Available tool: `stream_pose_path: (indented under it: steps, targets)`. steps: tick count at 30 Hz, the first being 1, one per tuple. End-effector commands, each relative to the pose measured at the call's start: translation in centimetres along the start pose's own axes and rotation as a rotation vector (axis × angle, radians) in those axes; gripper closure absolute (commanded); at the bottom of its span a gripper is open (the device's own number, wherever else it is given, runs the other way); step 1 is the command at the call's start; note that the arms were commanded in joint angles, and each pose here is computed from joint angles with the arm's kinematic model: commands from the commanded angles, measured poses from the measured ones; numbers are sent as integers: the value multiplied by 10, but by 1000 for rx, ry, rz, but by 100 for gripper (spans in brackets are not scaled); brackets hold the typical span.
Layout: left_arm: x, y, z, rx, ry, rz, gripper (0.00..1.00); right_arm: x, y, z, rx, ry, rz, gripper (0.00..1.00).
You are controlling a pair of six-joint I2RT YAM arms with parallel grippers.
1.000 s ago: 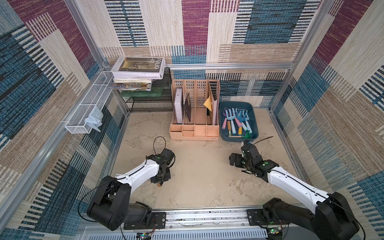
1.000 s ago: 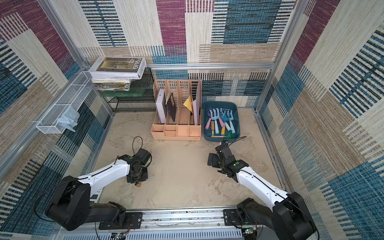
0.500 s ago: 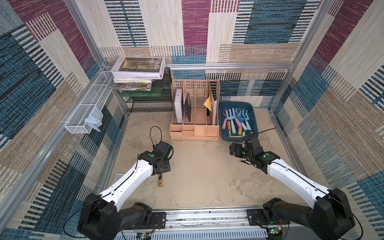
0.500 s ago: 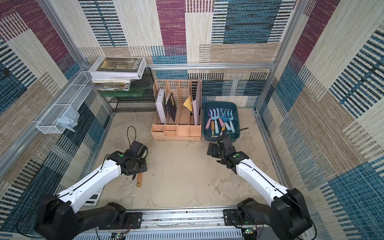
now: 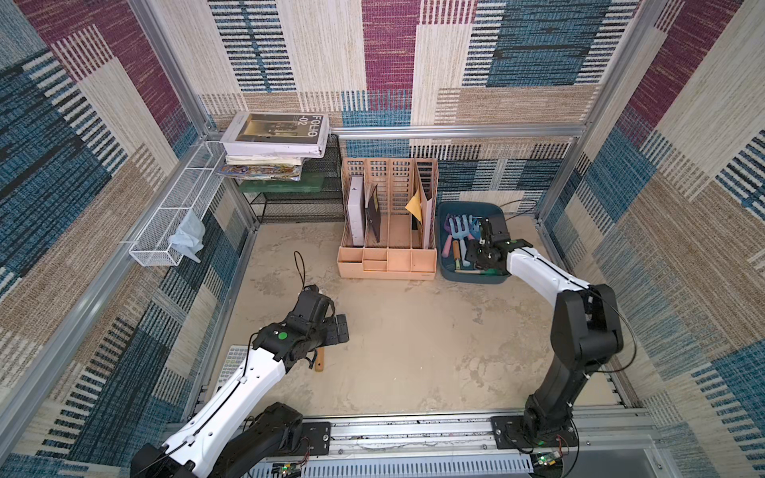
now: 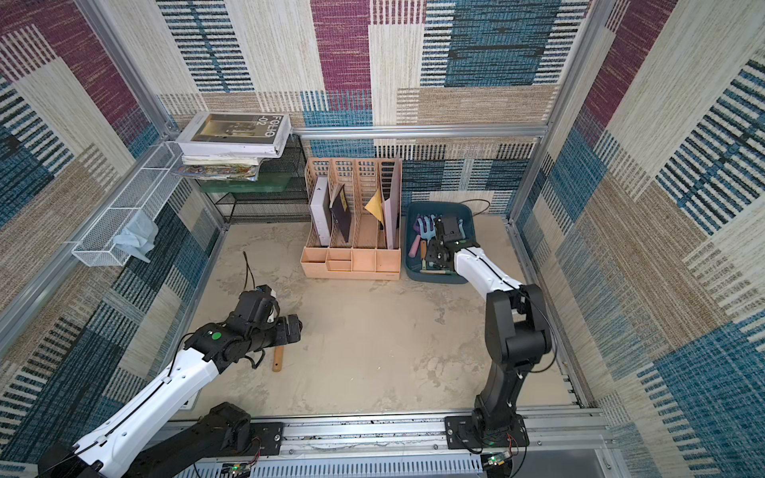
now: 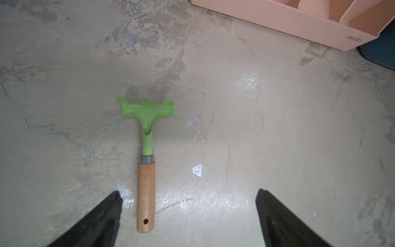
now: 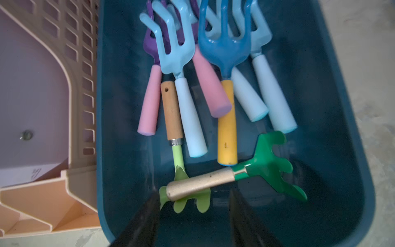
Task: Take the hand rake out of the storage box
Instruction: Pick up the rake from the storage box.
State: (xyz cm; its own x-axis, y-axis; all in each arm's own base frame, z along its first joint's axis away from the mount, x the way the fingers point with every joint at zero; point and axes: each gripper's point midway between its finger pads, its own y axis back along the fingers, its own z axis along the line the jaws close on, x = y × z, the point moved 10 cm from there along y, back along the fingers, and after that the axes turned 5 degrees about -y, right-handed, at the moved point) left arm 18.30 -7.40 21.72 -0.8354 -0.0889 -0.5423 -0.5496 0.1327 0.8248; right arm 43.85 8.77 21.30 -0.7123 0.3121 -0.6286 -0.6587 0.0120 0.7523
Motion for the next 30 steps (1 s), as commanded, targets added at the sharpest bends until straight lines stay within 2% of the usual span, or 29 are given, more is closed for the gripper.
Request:
stream_pose_path:
  steps: [1, 3, 8, 14, 16, 26, 30]
  targets:
    - [-1, 0, -1, 11, -7, -21, 1, -9, -24, 11, 10, 65, 77, 53]
    - [-2, 1, -1, 6, -7, -21, 1, -15, -40, 18, 28, 76, 98, 57]
    - [-2, -1, -1, -2, -9, -15, 1, -20, -74, 25, 133, 106, 103, 56]
    - [-3, -4, -1, -11, -12, -7, 1, -20, -97, 24, 211, 122, 115, 60]
    - [-3, -5, -1, -15, -15, -4, 1, -17, -102, 24, 222, 128, 115, 64]
    - [-3, -6, -1, -24, -15, 0, 1, -3, -133, 21, 209, 139, 173, 64]
    - [-4, -6, -1, -28, -17, 2, 1, -6, -127, 21, 202, 133, 171, 76]
